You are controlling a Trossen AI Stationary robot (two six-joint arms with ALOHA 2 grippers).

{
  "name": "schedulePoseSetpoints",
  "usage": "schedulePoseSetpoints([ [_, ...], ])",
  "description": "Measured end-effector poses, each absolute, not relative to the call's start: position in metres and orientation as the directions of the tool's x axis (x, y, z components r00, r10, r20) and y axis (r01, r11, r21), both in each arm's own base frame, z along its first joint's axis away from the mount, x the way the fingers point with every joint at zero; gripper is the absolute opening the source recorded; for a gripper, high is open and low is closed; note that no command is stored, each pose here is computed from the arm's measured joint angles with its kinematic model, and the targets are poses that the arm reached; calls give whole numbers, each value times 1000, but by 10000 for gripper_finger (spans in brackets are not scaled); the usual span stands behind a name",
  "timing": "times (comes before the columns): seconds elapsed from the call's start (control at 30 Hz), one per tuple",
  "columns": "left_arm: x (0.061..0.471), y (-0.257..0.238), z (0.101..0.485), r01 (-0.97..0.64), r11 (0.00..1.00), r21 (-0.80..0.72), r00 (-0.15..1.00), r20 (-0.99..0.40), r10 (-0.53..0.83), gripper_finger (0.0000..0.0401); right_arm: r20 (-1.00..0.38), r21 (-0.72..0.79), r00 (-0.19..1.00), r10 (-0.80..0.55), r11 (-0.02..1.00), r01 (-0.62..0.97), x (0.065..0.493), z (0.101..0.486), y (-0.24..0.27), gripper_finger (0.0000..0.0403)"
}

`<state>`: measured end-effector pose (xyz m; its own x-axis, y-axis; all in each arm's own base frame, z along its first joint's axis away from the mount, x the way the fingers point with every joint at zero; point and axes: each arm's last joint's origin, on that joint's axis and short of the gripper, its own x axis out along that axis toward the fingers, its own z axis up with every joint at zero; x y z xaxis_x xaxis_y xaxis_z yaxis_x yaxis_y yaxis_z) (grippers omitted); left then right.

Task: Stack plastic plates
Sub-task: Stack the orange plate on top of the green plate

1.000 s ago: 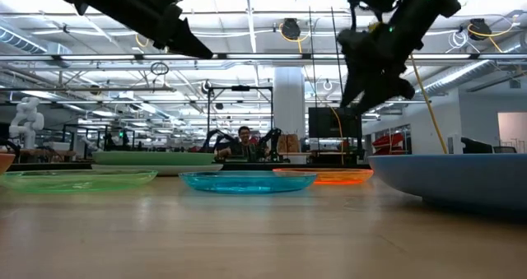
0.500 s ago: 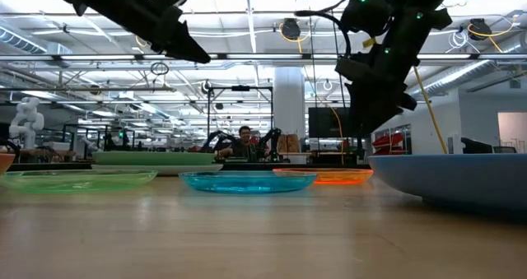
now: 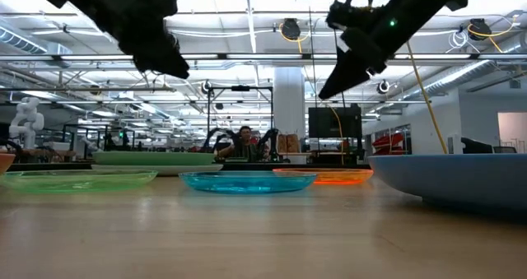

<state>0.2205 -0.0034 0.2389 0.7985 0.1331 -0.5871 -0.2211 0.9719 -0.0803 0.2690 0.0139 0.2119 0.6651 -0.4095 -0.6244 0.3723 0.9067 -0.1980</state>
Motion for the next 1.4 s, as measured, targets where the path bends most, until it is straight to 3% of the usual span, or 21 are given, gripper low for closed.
schedulePoseSetpoints([
  [0.33,206,-45,228,-228,934,-277,708,-705,-36,150,-557,-313,745,-367,924,221,274,219,28,178],
  [0.8,179,-81,215,-268,852,-450,470,-833,-292,150,-554,-323,743,-376,919,224,275,219,24,178],
  [1.07,152,-91,206,-449,823,-348,251,-933,-258,150,-552,-307,735,-394,916,260,276,219,17,178],
  [1.4,138,-105,205,-315,914,-256,270,-947,-172,150,-552,-308,728,-406,911,275,276,219,13,178],
])
